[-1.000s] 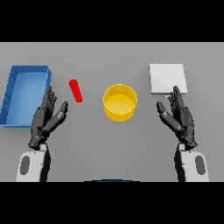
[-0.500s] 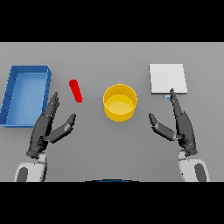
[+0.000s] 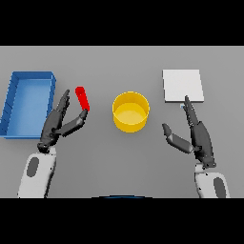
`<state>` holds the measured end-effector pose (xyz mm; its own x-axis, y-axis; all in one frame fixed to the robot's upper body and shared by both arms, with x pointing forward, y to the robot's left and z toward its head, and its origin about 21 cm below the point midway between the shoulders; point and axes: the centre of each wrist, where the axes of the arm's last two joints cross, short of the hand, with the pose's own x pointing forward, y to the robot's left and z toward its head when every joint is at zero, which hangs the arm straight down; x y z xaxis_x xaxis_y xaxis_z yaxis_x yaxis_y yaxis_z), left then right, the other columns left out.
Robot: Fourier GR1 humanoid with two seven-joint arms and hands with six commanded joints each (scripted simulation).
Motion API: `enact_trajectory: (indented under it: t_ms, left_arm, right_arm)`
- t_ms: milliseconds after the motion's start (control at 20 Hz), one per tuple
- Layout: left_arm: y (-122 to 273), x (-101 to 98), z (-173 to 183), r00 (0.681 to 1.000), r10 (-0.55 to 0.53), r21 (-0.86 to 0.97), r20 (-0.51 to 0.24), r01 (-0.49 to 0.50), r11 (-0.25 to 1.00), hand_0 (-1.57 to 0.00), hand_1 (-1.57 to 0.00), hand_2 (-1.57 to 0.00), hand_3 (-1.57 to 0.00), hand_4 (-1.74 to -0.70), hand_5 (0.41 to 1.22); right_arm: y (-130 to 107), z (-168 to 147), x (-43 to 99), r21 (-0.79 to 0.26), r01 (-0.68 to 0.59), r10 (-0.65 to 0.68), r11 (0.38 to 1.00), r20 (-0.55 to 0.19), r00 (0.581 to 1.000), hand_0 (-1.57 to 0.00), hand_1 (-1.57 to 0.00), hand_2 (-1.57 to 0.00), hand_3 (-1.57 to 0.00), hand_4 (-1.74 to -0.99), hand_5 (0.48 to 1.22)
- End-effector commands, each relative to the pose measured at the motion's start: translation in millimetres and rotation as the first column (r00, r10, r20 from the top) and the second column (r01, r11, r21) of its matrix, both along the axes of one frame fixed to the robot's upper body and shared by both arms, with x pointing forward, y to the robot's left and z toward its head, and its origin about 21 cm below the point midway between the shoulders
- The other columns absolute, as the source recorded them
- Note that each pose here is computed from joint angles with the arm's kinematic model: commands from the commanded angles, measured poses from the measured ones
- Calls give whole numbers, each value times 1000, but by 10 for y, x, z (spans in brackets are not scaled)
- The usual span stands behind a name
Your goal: Pick up the red beaker and tilt it to pour out 1 green nut into yellow bowl. Pick up the yellow bowl and place it on the metallic measuring scale.
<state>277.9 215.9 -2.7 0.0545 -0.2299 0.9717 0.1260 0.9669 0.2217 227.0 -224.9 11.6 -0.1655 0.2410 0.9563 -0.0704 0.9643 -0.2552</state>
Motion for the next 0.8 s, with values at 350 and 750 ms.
enact_trajectory:
  t_ms: [350, 750]
  left_arm:
    - [-134, 451, -76, 998, -50, 25, 28, 50, 998, 1, 1, 1, 1, -1201, 654]
    - [-233, 736, -121, 1000, -26, 51, 10, 26, 998, 1, 1, 1, 1, -1215, 678]
  right_arm:
    - [5, 10, -8, 18, 2, -2, 1000, -11, 1000, 1, 1, 1, 1, -1229, 628]
    - [-22, 14, -29, 11, 16, -16, 1000, -4, 1000, 1, 1, 1, 1, -1241, 641]
